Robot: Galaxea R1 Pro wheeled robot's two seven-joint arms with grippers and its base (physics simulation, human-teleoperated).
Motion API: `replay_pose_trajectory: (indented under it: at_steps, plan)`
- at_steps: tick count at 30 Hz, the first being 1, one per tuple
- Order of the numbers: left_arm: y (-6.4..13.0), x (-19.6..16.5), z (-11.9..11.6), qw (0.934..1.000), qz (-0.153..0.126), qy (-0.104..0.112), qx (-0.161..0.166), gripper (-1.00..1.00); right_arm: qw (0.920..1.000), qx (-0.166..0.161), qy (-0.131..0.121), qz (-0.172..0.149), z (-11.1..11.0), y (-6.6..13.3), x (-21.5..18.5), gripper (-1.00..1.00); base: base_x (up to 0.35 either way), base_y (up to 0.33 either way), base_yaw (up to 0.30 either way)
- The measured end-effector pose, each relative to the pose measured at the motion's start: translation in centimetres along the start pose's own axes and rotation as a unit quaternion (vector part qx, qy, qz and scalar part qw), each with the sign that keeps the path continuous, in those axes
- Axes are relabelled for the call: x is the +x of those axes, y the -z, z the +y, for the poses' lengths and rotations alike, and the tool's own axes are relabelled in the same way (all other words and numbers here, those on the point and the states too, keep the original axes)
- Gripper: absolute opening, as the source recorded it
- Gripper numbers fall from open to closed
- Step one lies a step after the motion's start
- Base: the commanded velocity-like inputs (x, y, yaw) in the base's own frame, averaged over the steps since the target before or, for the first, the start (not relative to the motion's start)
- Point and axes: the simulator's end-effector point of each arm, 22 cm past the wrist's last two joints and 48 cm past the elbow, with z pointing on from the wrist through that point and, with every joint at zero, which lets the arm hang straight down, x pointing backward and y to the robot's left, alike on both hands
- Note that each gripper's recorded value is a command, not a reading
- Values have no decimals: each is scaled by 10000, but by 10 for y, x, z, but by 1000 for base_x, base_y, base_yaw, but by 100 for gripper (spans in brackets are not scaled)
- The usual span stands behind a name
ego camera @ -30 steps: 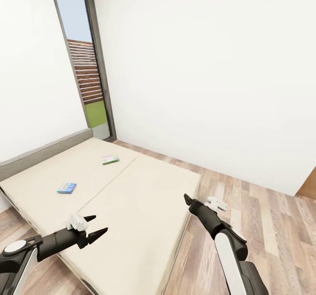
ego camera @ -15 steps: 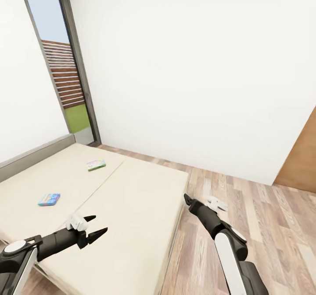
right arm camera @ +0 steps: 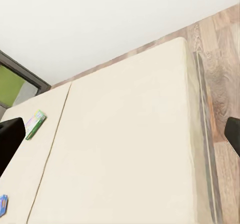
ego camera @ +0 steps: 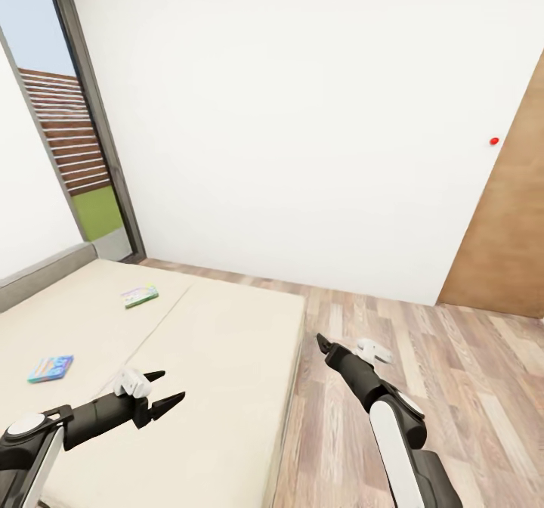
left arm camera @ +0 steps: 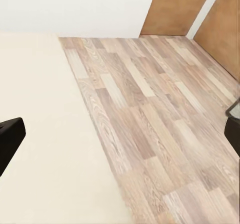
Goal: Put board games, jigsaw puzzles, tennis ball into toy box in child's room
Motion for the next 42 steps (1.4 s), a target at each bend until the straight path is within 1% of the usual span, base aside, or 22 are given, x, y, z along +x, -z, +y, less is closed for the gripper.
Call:
replay_pose_trajectory:
  at_steps: [29,42]
  plan:
    - [5,-10,-3,9999,-88,-83,-12,100,9999,-58,17,-93,6,6,-9,100,-17,98,-253]
    - [7,-12,-1,9999,-125,-77,-32,100,9999,-65,11,-94,7,6,-9,100,-27,36,-33]
